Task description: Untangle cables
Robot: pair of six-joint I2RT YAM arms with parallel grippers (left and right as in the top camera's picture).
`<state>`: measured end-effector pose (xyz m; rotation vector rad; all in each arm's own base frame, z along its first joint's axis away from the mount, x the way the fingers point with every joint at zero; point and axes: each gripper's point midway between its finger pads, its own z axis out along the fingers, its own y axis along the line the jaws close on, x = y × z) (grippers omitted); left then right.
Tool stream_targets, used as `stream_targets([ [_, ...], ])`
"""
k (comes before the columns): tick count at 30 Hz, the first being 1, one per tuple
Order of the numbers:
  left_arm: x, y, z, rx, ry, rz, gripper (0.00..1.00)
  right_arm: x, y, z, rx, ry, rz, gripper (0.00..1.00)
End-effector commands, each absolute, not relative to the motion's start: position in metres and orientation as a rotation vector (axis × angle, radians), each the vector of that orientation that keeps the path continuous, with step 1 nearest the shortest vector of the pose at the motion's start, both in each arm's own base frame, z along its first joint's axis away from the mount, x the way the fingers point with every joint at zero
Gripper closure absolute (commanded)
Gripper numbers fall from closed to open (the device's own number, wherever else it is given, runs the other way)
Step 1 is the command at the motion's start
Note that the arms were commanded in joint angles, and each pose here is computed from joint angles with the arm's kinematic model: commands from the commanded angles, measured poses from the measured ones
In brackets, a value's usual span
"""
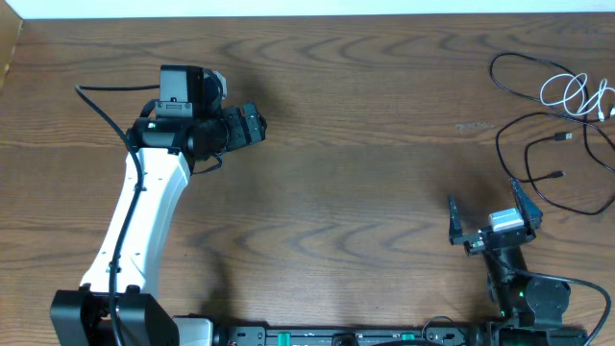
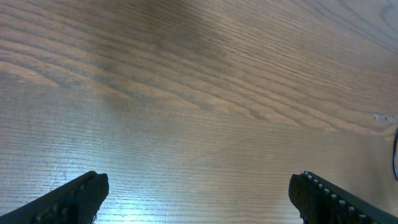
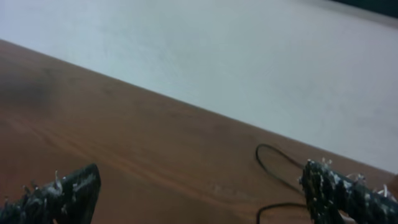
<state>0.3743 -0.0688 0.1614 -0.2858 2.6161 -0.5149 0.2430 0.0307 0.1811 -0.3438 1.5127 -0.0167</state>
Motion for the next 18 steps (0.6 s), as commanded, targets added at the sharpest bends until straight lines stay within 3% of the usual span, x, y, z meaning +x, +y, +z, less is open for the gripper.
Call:
stream_targets([
  [1,0.3739,-0.0674,0.1603,-0.273,2.618,-0.506,0.02,0.2425,0.0308,0.1615,-0.323,1.593,0.015,0.01],
  [18,0.3739,-0.0674,0.1603,-0.273,2.618,-0.506,0.02,0.2433,0.0276,0.1613,-0.276,1.603,0.031,0.01],
])
